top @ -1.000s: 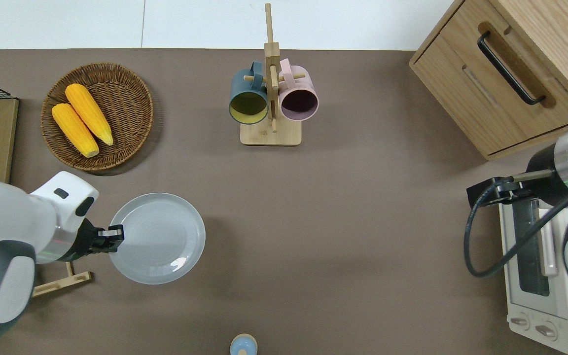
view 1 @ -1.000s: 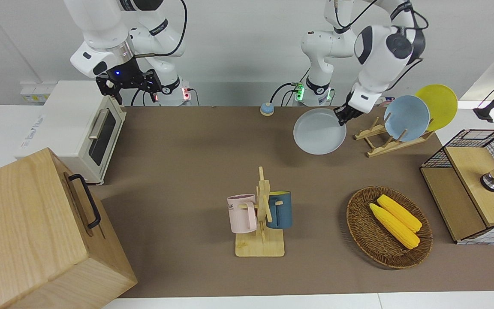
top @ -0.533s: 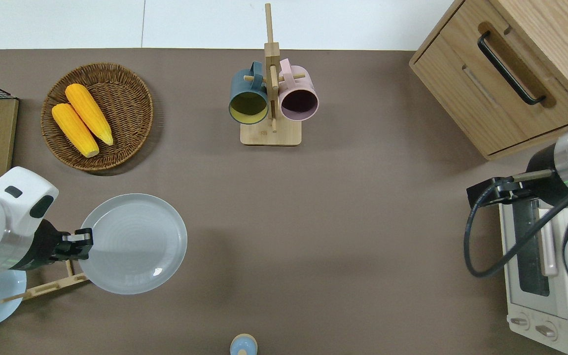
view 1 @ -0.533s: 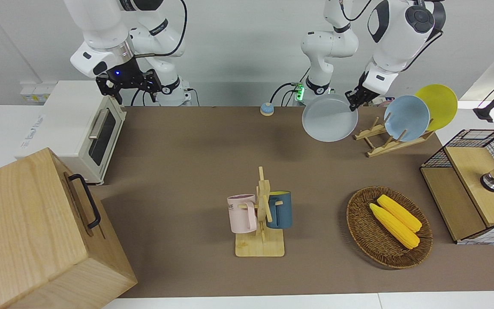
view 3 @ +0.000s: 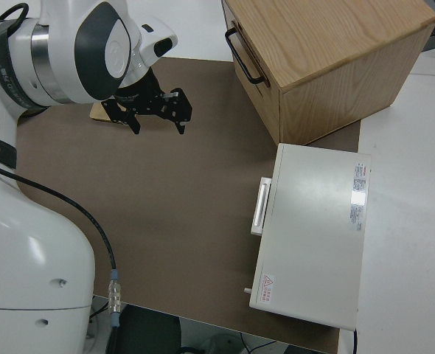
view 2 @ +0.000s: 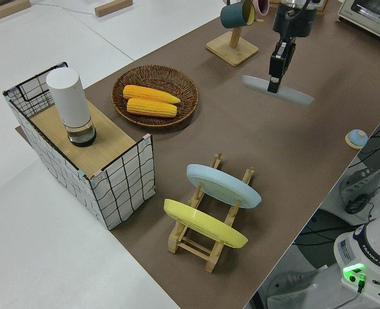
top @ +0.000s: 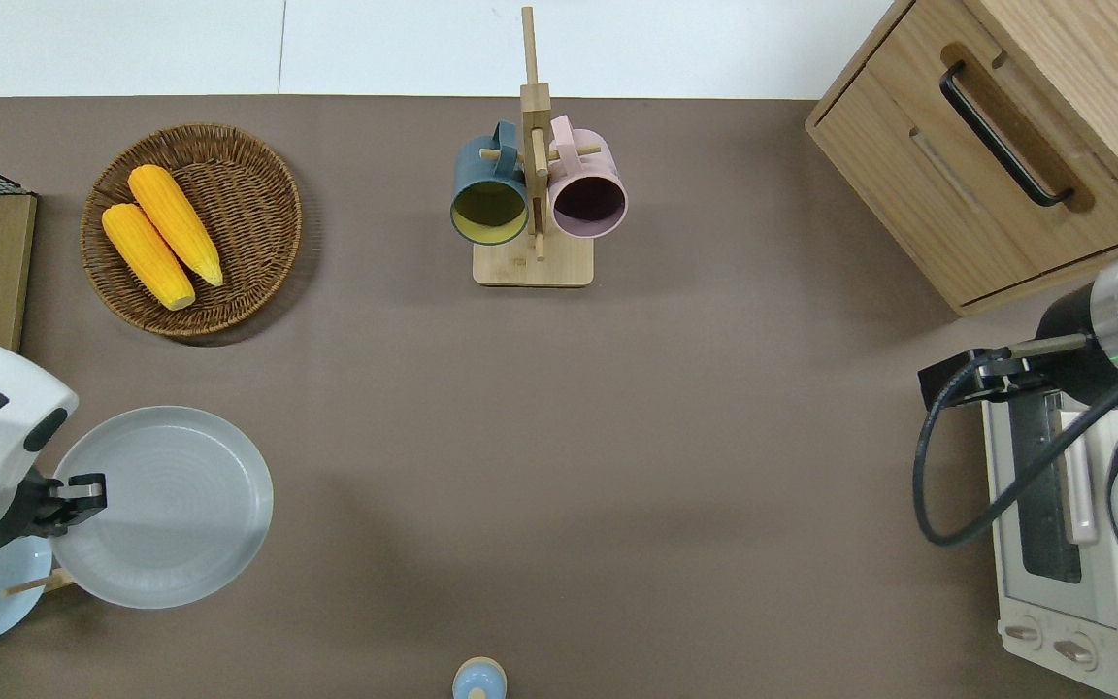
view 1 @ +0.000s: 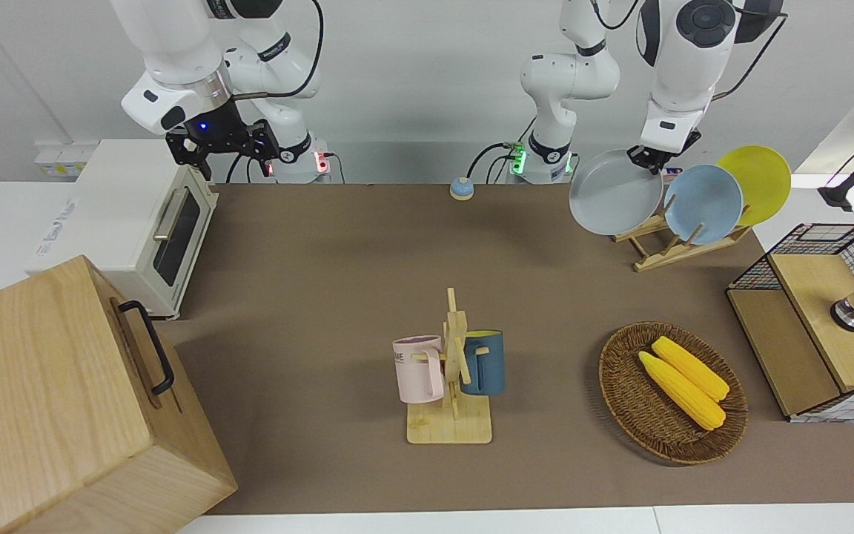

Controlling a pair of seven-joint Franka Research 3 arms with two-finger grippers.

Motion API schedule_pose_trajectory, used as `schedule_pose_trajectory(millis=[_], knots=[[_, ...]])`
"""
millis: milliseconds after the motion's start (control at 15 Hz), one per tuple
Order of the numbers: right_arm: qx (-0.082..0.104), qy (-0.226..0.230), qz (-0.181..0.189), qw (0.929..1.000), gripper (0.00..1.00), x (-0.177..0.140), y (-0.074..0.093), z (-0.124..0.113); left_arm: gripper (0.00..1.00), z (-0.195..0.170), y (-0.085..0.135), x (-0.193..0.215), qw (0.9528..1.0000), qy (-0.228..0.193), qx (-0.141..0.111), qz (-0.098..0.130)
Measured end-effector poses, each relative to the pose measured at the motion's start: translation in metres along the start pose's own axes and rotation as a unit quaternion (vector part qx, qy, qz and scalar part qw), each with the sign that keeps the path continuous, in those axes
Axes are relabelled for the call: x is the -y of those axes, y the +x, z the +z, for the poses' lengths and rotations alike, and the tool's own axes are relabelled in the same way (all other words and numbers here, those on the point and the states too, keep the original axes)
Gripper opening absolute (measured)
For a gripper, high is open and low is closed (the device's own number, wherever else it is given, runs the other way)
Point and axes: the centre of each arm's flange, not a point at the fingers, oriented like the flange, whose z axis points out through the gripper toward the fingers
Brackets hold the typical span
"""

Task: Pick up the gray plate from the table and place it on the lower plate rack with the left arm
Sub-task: 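Lower the gray plate upright into the rack's lower slot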

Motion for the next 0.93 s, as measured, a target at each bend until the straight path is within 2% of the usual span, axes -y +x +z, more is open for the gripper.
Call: schedule_pose_trajectory(millis=[200, 333, 533, 733, 933], knots=[[0.000, 0.000, 0.000, 1.0000, 0.99, 0.000, 0.000, 0.000, 0.04, -0.001, -0.001, 0.008, 0.9985, 0.054, -0.005, -0.001], [0.000, 0.000, 0.000, 1.0000, 0.99, 0.000, 0.000, 0.000, 0.04, -0.002, 0.000, 0.016, 0.9957, 0.092, -0.012, -0.005], [0.000, 0.000, 0.000, 1.0000, 0.99, 0.000, 0.000, 0.000, 0.04, -0.001, 0.004, 0.026, 0.9899, 0.140, -0.020, -0.009], [0.000, 0.000, 0.000, 1.0000, 0.99, 0.000, 0.000, 0.000, 0.04, 0.009, 0.009, 0.029, 0.9835, 0.180, -0.016, -0.011], [0.000, 0.000, 0.000, 1.0000, 0.99, 0.000, 0.000, 0.000, 0.04, 0.031, 0.014, 0.025, 0.9770, 0.211, -0.007, -0.033]])
